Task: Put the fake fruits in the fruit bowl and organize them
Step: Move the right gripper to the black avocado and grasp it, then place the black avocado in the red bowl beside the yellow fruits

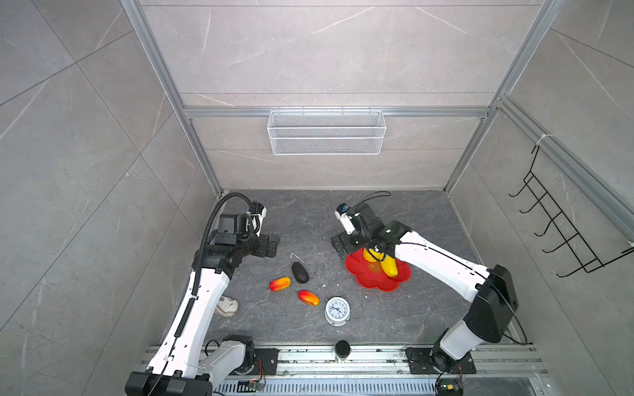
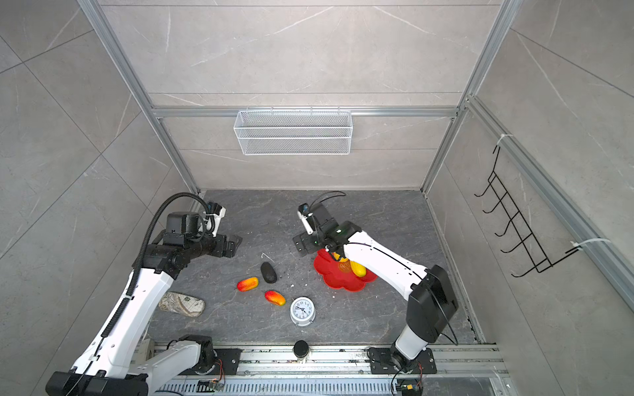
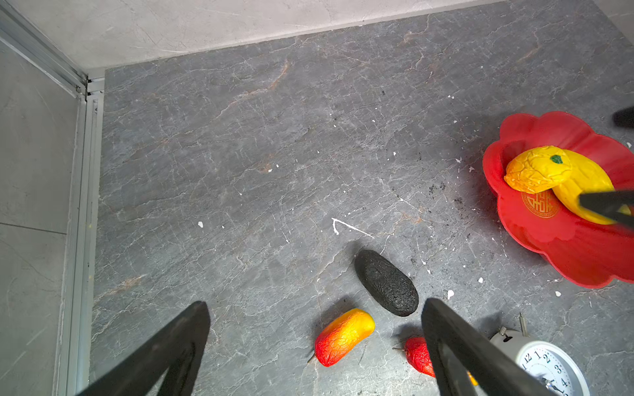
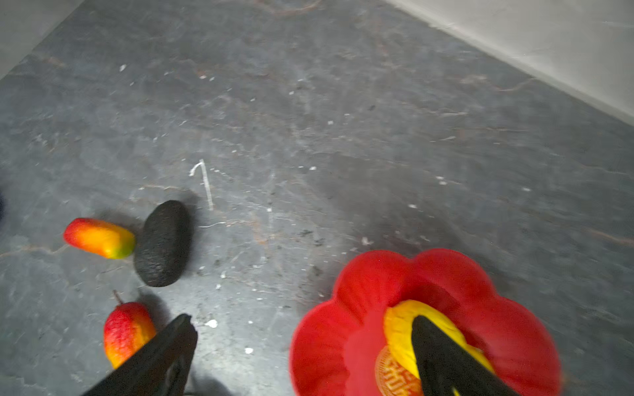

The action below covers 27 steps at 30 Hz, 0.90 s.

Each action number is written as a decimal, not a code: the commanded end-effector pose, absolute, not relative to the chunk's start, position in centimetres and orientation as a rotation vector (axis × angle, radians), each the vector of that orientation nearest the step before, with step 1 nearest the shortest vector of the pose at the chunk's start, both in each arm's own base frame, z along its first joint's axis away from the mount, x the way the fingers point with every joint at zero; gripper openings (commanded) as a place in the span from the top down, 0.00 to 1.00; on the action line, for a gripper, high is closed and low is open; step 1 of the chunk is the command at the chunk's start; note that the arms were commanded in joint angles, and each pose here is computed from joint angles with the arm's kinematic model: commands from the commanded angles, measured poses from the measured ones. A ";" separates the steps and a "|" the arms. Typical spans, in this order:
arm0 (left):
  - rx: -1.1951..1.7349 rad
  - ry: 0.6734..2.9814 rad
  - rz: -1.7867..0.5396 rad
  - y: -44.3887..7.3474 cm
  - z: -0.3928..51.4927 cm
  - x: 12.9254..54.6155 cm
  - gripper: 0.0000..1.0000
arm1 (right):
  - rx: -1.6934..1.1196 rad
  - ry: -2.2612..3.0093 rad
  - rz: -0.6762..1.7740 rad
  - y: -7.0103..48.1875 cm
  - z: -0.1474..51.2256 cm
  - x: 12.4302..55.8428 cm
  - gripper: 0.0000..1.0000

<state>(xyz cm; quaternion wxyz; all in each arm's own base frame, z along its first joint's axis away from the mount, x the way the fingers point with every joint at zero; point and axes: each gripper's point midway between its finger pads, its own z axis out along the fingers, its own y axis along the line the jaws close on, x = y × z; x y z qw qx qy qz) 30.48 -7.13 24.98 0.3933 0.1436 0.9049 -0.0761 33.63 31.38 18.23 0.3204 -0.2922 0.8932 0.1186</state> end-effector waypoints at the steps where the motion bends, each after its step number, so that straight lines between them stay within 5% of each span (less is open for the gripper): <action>1: 0.384 2.268 -0.212 -7.4 25.5 30.6 0.00 | -0.813 2.415 0.429 35.5 15.0 31.9 0.00; 14: 0.365 2.272 -0.236 -7.6 25.8 30.6 0.00 | -0.907 2.501 0.499 44.8 7.1 29.7 0.05; 21: 0.360 2.274 -0.241 -7.7 25.9 30.6 0.00 | -0.939 2.531 0.419 45.0 4.1 30.5 0.21; 27: 0.352 2.281 -0.226 -7.4 25.8 30.7 0.00 | -0.944 2.530 0.426 45.3 3.9 30.5 0.48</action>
